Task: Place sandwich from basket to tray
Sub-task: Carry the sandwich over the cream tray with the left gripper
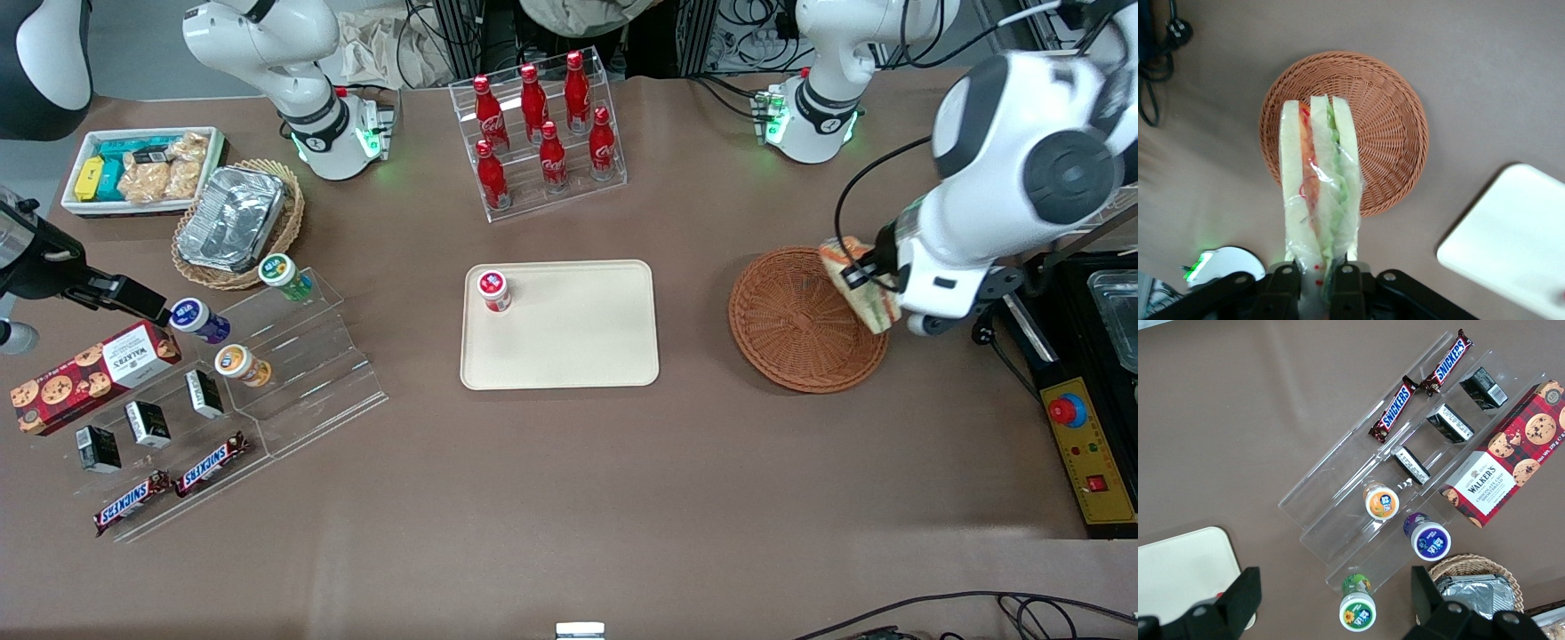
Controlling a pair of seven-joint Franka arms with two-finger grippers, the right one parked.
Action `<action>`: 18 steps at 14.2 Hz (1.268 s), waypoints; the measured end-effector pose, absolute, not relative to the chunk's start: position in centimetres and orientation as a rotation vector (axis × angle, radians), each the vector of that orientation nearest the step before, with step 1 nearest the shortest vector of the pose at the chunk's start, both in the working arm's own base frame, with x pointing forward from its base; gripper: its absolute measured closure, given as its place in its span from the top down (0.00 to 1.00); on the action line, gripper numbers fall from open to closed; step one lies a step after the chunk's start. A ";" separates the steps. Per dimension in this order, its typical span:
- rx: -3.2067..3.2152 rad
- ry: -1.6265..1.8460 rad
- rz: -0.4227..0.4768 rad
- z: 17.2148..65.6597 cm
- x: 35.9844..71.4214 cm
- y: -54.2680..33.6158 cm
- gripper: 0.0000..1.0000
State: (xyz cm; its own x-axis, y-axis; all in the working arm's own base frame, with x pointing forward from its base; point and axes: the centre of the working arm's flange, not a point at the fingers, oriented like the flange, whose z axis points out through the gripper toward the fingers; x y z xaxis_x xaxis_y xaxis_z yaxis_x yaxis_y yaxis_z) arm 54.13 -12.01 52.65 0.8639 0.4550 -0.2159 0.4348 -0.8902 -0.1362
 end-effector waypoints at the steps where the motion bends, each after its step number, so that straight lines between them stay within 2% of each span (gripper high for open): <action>1: -2.963 -0.683 0.369 53.5 54.2 -11.8 0.16; 8: -2.988 -0.594 0.371 53.8 54.1 -12.5 0.16; 13: -3.036 -0.398 0.385 53.4 52.6 -18.5 0.16; 18: -3.093 -0.233 0.293 50.6 51.3 -26.8 0.16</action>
State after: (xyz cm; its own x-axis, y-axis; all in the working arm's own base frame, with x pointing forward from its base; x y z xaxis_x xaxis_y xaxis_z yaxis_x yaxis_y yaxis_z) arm 51.31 -26.76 50.55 0.9711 0.1508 -0.1849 0.1460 -0.9885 -0.0397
